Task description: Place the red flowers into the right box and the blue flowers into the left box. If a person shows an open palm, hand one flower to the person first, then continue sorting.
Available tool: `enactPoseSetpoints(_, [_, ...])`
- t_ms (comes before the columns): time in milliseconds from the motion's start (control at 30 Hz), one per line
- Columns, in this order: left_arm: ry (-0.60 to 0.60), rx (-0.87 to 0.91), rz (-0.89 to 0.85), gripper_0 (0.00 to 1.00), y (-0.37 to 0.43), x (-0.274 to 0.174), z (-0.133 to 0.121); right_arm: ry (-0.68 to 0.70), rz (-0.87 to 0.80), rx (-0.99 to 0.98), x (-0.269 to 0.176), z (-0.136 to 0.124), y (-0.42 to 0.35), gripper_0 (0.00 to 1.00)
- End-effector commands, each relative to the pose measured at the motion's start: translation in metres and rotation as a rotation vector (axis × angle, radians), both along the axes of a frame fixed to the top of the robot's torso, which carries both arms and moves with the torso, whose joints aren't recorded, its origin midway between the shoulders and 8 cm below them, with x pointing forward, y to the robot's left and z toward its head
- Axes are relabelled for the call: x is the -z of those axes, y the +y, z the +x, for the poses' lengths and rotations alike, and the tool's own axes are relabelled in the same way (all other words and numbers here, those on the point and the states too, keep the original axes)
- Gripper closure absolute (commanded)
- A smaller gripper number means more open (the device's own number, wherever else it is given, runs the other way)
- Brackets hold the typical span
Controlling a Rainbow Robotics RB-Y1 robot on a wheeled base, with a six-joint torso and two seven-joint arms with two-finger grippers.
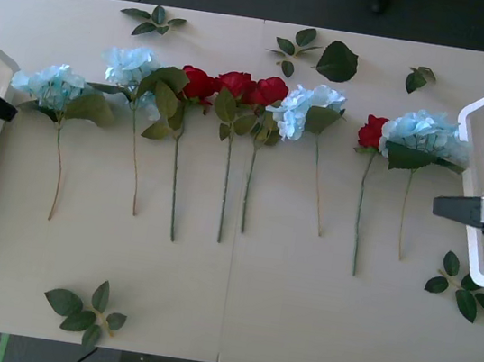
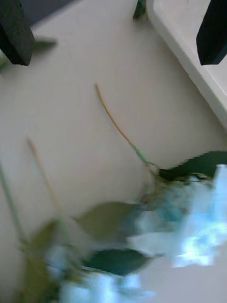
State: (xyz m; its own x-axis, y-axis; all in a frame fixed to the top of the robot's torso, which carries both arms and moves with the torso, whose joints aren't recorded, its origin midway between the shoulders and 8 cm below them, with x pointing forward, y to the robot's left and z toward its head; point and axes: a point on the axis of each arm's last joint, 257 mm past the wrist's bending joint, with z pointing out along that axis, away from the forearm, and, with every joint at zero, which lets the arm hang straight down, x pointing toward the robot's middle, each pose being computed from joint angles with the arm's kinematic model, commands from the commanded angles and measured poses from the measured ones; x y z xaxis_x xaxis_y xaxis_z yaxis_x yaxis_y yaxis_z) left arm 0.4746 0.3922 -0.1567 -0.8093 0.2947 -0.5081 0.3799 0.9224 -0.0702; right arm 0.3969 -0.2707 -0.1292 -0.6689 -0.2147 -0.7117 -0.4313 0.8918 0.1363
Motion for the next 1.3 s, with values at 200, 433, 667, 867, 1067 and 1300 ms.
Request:
enactPoseSetpoints(200, [-0.046, -0.265, 0.022, 0.00, 0.062, 0.055, 0.000, 0.001, -0.082, 0.212, 0.023, 0.059, -0.026, 0.00])
enactPoseSetpoints(433, [-0.098, -0.317, -0.051, 0.00, 0.046, 0.081, 0.004, 0.021, -0.083, 0.357, 0.065, 0.101, -0.047, 0.00])
enactPoseSetpoints(667, [-0.121, -0.331, -0.068, 0.00, 0.043, 0.089, 0.007, 0.030, -0.083, 0.398, 0.098, 0.132, -0.056, 0.00])
enactPoseSetpoints(867, [-0.162, -0.324, -0.115, 0.00, 0.023, 0.098, 0.019, 0.023, -0.094, 0.409, 0.117, 0.155, -0.058, 0.00])
enactPoseSetpoints(1067, [-0.169, -0.304, -0.128, 0.00, 0.004, 0.104, 0.035, 0.016, -0.089, 0.406, 0.128, 0.172, -0.049, 0.00])
enactPoseSetpoints(1300, [-0.171, -0.281, -0.143, 0.00, -0.023, 0.111, 0.057, 0.007, -0.101, 0.409, 0.137, 0.186, -0.042, 0.00])
